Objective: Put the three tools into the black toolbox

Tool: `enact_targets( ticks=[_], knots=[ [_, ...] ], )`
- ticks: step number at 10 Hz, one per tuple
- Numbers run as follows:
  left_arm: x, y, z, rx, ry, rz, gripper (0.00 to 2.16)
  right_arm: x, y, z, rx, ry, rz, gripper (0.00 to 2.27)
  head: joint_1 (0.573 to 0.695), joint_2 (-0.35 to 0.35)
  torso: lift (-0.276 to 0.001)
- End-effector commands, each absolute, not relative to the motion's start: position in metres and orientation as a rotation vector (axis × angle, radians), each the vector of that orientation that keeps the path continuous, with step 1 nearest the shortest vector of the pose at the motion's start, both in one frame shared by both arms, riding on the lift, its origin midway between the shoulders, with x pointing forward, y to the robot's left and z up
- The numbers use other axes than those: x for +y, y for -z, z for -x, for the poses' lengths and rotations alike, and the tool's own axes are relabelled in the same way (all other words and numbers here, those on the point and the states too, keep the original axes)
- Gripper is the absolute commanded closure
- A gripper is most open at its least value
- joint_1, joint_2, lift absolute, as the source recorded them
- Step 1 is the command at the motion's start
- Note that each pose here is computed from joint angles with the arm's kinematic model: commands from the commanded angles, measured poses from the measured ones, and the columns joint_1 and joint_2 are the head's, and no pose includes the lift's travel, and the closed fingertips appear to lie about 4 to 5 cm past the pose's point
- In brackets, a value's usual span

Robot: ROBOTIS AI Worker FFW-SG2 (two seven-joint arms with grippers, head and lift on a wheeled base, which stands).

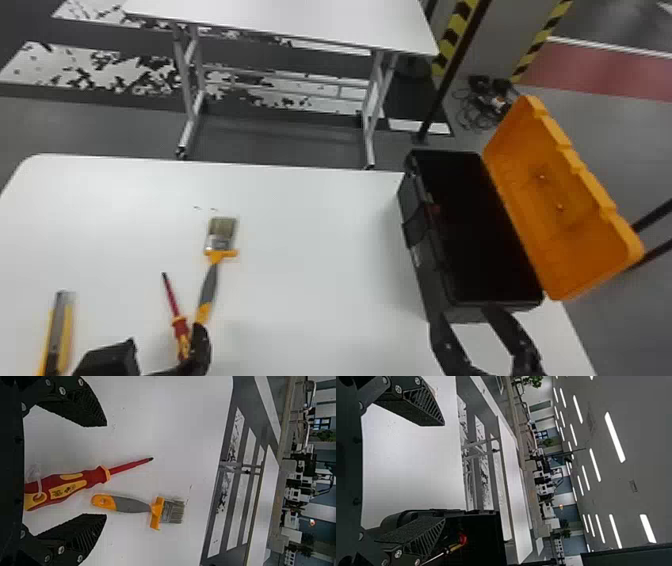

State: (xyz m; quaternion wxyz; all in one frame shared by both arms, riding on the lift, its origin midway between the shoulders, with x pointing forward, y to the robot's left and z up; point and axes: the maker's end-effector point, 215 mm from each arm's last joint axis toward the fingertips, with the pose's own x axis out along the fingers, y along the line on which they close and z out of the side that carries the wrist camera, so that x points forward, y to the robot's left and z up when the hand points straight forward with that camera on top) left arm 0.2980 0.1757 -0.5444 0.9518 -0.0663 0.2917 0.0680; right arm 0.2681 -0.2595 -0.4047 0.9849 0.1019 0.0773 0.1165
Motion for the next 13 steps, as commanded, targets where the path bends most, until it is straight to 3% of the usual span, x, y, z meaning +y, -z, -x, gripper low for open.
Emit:
enact_targets(
  ticks=[1,10,11,12,13],
  knots=[
    [0.171,0.549,-0.302,0.597,-0.138,0.142,0.21,-0.258,0.403,-0.268,0.151,-0.237,-0.206,0.16,0.695,-0.178,-0.051],
    [0.164,0.577,-0.305,0.657,-0.194,0.157,0.22,-0.256,0.401,-0.272,0.140,-0.243,-0.206,0.16,0.695,-0.190,-0.051],
    [0.162,0.577,-0.304,0.658,-0.193,0.157,0.57,-0.256,0.402,-0.272,0.140,-0.243,-0.208,0.16,0.695,-0.190,-0.051],
    [0.163,0.578,-0.304,0.659,-0.201,0.157,1.20,-0.256,0.402,-0.272,0.141,-0.243,-0.209,0.16,0.695,-0.191,-0.051],
    [0.165,0.577,-0.304,0.658,-0.208,0.159,1.66,-0.255,0.402,-0.272,0.141,-0.243,-0.211,0.16,0.695,-0.191,-0.051]
  ],
)
